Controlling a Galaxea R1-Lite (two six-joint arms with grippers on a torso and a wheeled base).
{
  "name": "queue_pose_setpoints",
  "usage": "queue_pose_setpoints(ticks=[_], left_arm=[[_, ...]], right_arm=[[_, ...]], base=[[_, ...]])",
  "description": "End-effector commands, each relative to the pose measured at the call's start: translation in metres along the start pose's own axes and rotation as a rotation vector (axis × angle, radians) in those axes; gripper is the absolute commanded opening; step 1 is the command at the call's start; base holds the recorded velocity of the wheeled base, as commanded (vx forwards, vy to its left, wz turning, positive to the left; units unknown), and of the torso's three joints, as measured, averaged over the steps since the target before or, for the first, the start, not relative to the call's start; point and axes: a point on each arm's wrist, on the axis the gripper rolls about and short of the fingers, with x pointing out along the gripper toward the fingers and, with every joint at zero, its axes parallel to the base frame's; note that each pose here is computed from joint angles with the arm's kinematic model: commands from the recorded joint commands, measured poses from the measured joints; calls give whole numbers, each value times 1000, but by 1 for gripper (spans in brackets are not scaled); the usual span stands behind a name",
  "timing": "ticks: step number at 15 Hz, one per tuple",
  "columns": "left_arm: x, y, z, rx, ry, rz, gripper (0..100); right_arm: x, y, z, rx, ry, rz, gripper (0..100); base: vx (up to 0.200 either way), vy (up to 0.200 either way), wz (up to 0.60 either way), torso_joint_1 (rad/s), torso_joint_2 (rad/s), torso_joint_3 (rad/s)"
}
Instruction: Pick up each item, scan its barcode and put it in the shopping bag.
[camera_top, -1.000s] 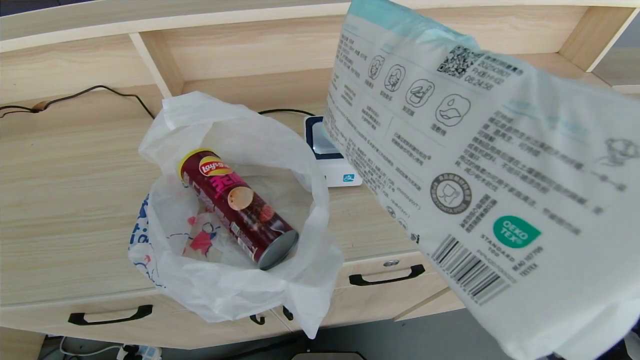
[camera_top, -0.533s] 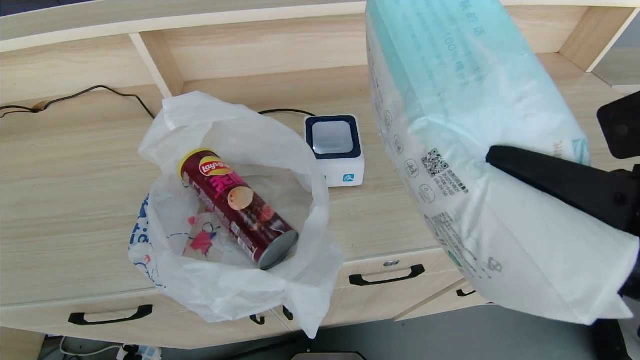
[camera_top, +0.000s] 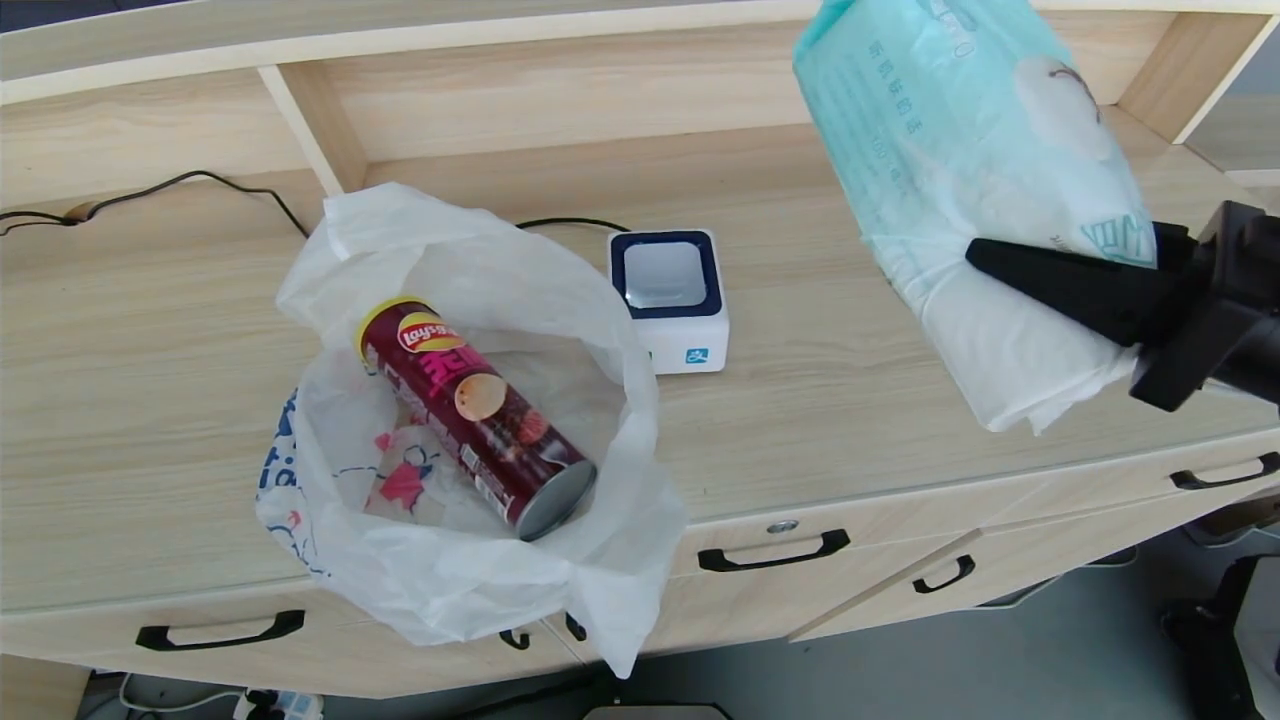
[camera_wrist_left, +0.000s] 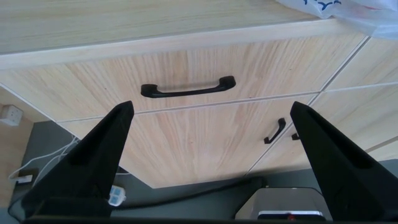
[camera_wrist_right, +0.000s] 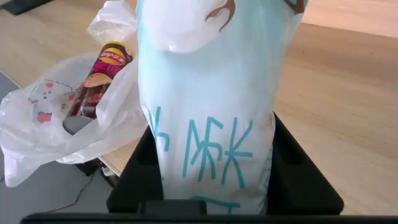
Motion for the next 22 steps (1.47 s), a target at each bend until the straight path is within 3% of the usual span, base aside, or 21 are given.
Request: queue_pose_setpoints(ticks=[1,4,7,13,17,19,22], left_arm=[[0,0,0,-1,1,0,100],[0,0,0,-4,3,0,100],[0,0,0,-32,3,0,100],[0,0,0,-33,1,0,100],[0,0,0,-35,3,0,100],[0,0,0,-33,1,0,100],[0,0,0,-35,0,0,100]], right_arm=[[8,17,18,0,-20,16,0],[6,18,20,1,-25,3,0],[5,13,29,25,-53,-31,0],[12,13,31,70,-52,-51,0],[19,47,37,195,-70,111,0],[18,66,20,367,4,138,0],[10,75,-26,393,141,135,0]], base=[[0,0,0,0,0,0],[0,0,600,2,2,4],[0,0,600,7,6,-2],[0,0,600,1,2,2],[0,0,0,0,0,0],[0,0,0,0,0,0],[0,0,0,0,0,0]])
